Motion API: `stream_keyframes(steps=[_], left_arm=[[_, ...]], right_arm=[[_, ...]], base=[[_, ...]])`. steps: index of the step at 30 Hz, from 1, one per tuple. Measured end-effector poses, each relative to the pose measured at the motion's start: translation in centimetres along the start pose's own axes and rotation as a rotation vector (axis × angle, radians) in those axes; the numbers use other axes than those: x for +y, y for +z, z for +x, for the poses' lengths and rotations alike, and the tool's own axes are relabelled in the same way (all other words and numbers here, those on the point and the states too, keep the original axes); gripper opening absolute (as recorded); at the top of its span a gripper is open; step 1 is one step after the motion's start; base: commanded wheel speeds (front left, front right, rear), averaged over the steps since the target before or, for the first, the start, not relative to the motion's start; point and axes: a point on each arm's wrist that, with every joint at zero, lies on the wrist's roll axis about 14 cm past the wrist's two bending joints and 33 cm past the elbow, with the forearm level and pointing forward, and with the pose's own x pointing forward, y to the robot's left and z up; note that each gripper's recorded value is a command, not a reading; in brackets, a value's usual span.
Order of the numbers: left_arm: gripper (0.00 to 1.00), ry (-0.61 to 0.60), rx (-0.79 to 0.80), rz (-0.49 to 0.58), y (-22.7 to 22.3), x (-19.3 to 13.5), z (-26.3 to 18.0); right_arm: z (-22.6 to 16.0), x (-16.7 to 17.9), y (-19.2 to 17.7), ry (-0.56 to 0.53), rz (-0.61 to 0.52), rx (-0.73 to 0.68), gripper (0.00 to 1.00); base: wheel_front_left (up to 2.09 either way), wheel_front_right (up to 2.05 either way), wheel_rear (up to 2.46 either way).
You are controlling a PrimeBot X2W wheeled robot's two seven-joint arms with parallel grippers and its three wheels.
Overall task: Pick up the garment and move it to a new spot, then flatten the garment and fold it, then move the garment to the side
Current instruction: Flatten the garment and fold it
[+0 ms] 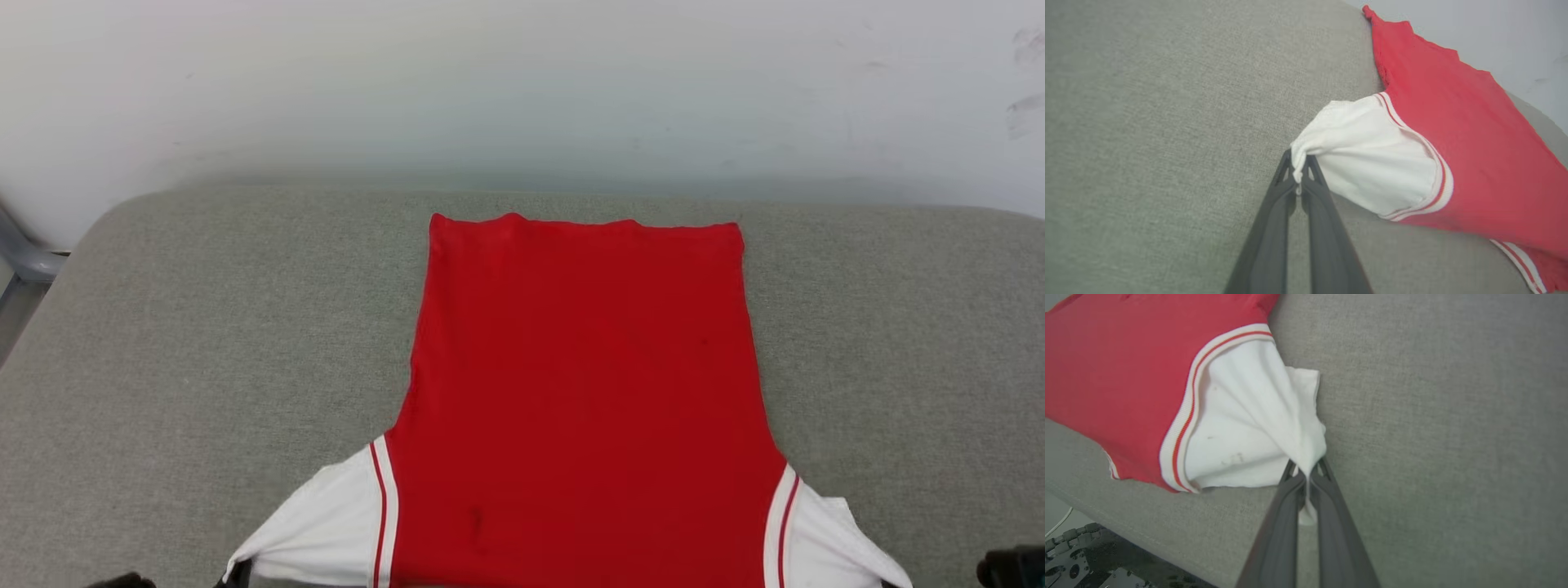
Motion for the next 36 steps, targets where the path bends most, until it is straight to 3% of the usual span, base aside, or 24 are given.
stream_keyframes(steps=[8, 15, 16, 17, 18, 24, 31, 36], left_arm=[[0.0, 0.057, 0.097, -0.038, -4.1, 1.5, -1.7], [0.0, 0.044, 0.084, -0.035, -4.1, 1.1, -1.6], [0.0, 0.04, 0.08, -0.033, -4.0, 1.0, -1.5], [0.0, 0.034, 0.076, -0.029, -3.9, 0.8, -1.4], [0.0, 0.03, 0.07, -0.029, -3.7, 0.6, -1.3], [0.0, -0.006, 0.035, -0.017, -2.8, -0.8, -0.9], [0.0, -0.057, -0.017, 0.011, -1.1, -2.8, 0.6], [0.0, -0.085, -0.057, 0.019, 0.3, -4.3, 2.4]], right_arm=[[-2.5, -1.0, -5.6, -0.055, 0.066, 0.144, 0.0], [-2.2, -0.9, -4.6, -0.059, 0.078, 0.101, 0.0], [-2.0, -0.8, -4.0, -0.057, 0.075, 0.082, 0.06], [-1.8, -0.6, -3.3, -0.051, 0.073, 0.062, 0.62], [-1.5, -0.4, -2.6, -0.047, 0.067, 0.039, 1.0], [-0.5, -0.6, 4.4, -0.037, 0.0, -0.14, 1.0], [1.1, -1.1, 16.2, -0.033, -0.162, -0.346, 1.0], [4.4, -0.9, 23.0, -0.027, -0.25, -0.386, 1.0]], base=[[0.0, 0.0, 0.0], [0.0, 0.0, 0.0], [0.0, 0.0, 0.0], [0.0, 0.0, 0.0], [0.0, 0.0, 0.0], [0.0, 0.0, 0.0], [0.0, 0.0, 0.0], [0.0, 0.0, 0.0]])
